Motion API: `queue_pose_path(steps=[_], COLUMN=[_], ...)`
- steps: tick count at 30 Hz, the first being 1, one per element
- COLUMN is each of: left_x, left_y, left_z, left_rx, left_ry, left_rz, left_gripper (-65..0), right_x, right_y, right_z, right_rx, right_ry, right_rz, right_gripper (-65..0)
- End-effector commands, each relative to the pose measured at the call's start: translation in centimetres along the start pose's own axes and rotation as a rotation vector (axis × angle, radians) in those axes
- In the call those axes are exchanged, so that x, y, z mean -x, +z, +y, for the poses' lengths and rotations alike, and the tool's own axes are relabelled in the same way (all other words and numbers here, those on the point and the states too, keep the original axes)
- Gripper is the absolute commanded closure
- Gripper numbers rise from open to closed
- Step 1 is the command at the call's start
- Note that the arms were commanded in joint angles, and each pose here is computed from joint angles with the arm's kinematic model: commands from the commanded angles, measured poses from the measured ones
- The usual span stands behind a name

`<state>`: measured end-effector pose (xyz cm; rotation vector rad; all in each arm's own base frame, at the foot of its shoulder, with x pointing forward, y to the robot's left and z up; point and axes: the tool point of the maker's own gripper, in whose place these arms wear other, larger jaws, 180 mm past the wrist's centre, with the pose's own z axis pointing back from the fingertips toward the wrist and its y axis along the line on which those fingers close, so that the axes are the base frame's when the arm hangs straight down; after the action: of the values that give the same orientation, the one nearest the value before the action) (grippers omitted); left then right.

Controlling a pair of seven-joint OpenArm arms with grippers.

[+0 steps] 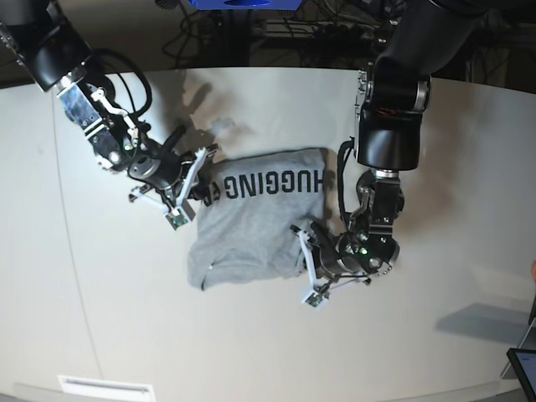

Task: Fold the T-shirt properly
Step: 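Pull the bundle square with both grippers and release it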

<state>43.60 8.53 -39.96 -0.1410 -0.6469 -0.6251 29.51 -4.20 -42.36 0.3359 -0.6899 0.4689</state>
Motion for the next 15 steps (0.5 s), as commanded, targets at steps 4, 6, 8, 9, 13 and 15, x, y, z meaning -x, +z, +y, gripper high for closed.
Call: queue_pose_path(steps=[4, 6, 8, 9, 13, 15], left_x=[-3.4, -4.0, -4.4, -4.4, -4.5, -4.2], left_y=[0.2, 0.4, 0.6, 0.8, 2.6, 3.6], left_z=[0.2, 0.6, 0.9, 1.3, 4.0, 5.4], left_rx=[-0.002, -0.008, -0.015, -0.024, -0.091, -0.126], left_ry=[0.008, 0.004, 0.001, 0.001, -0.024, -0.037], left_rz=[-0.090, -0.102, -0.107, -0.110, -0.125, -0.111], left_gripper=[0.0, 0.0, 0.0, 0.0, 0.0, 0.0], right_x=[5.3, 5.8, 5.9, 5.9, 5.3, 5.3], right_y=[0.6, 0.6, 0.6, 0.7, 1.0, 1.2], right_z=[0.9, 0.9, 0.9, 0.7, -0.8, -1.4], right_rx=[-0.020, -0.019, -0.019, -0.016, 0.018, 0.034], right_ry=[-0.002, -0.006, -0.007, -0.005, -0.028, -0.051], right_rz=[0.203, 0.214, 0.216, 0.217, 0.198, 0.191], right_gripper=[-1.3, -1.5, -1.5, -1.5, -1.5, -1.5])
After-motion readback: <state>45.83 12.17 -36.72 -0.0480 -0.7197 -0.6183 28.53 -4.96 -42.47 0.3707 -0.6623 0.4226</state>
